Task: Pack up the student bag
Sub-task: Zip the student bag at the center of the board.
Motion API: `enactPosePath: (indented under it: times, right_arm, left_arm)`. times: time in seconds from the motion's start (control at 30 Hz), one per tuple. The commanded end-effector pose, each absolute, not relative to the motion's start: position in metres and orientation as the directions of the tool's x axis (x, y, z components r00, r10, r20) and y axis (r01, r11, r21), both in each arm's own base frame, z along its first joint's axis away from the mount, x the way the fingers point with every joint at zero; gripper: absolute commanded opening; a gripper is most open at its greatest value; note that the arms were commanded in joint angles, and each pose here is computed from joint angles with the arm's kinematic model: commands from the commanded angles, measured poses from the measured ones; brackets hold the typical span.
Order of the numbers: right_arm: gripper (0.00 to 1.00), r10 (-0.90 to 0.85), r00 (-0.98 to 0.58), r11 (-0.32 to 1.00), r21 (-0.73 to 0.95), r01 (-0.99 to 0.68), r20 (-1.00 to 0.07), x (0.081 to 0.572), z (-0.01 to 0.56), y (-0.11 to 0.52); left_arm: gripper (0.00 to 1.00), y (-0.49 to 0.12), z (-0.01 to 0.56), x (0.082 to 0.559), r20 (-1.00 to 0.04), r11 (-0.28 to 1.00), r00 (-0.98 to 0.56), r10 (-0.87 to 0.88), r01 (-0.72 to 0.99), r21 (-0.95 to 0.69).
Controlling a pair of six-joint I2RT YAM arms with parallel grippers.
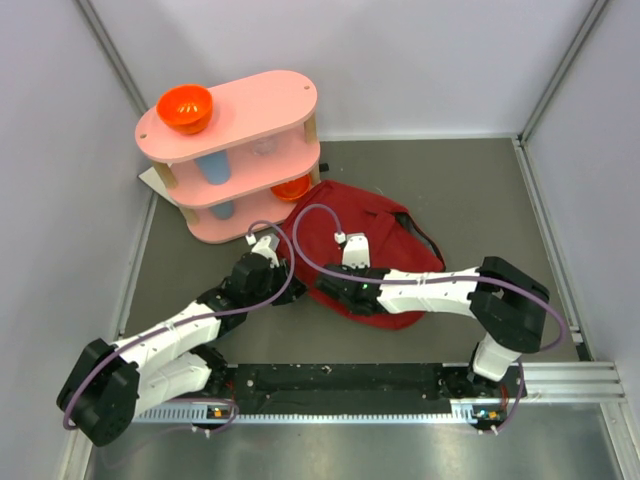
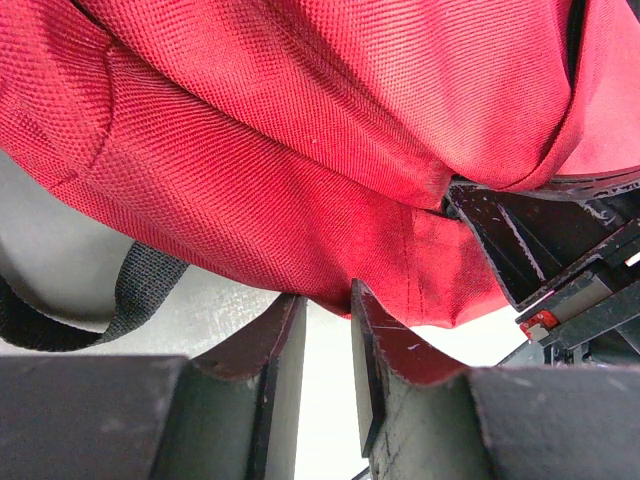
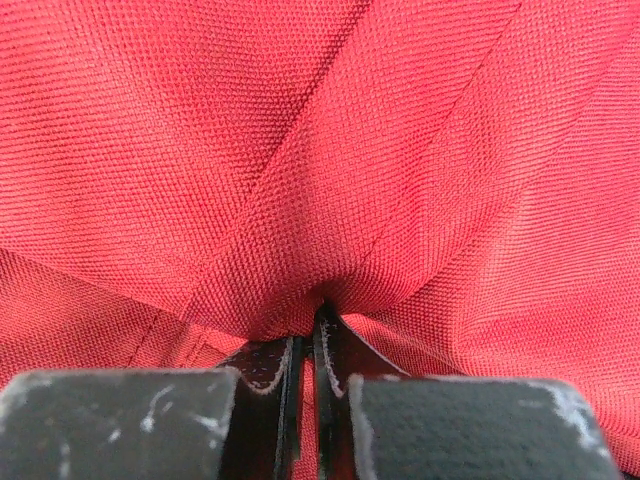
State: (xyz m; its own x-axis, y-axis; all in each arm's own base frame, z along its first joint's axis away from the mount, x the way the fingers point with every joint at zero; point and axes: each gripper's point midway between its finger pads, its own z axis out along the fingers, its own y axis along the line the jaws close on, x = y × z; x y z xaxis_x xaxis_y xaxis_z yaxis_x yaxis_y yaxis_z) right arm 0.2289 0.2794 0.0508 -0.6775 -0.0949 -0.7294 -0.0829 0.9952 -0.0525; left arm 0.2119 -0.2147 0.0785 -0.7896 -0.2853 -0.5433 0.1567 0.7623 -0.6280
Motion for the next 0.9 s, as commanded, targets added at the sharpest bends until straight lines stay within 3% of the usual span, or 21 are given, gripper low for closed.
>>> enactPosePath:
  times: [0.0, 0.37, 0.5, 0.6, 0.87]
  right_arm:
    - [0.00, -0.003, -0.616, 0.999, 0.031, -0.044, -0.788, 0.247, 0.078, 0.282]
    - [0.00, 0.138, -0.606, 0.966, 0.241, -0.092, -0.783, 0.217, 0.102, 0.255]
    - [0.00, 0.164, -0.613, 0.957, 0.275, -0.090, -0.773, 0.211, 0.101, 0.249]
    - [0.00, 0.170, -0.619, 0.946, 0.302, -0.115, -0.767, 0.207, 0.103, 0.250]
    - [0.00, 0.247, -0.603, 0.896, 0.415, -0.157, -0.759, 0.197, 0.115, 0.247]
  left_arm:
    - [0.29, -0.224, 0.100, 0.220, -0.578, 0.731, -0.761, -0.294, 0.211, -0.649]
    - [0.30, -0.223, 0.097, 0.220, -0.577, 0.733, -0.761, -0.295, 0.207, -0.648]
    - [0.45, -0.233, 0.109, 0.218, -0.580, 0.691, -0.760, -0.293, 0.251, -0.678]
    - [0.69, -0.239, 0.124, 0.213, -0.565, 0.629, -0.760, -0.322, 0.274, -0.727]
    - [0.76, -0.260, 0.128, 0.208, -0.487, 0.518, -0.800, -0.351, 0.267, -0.812]
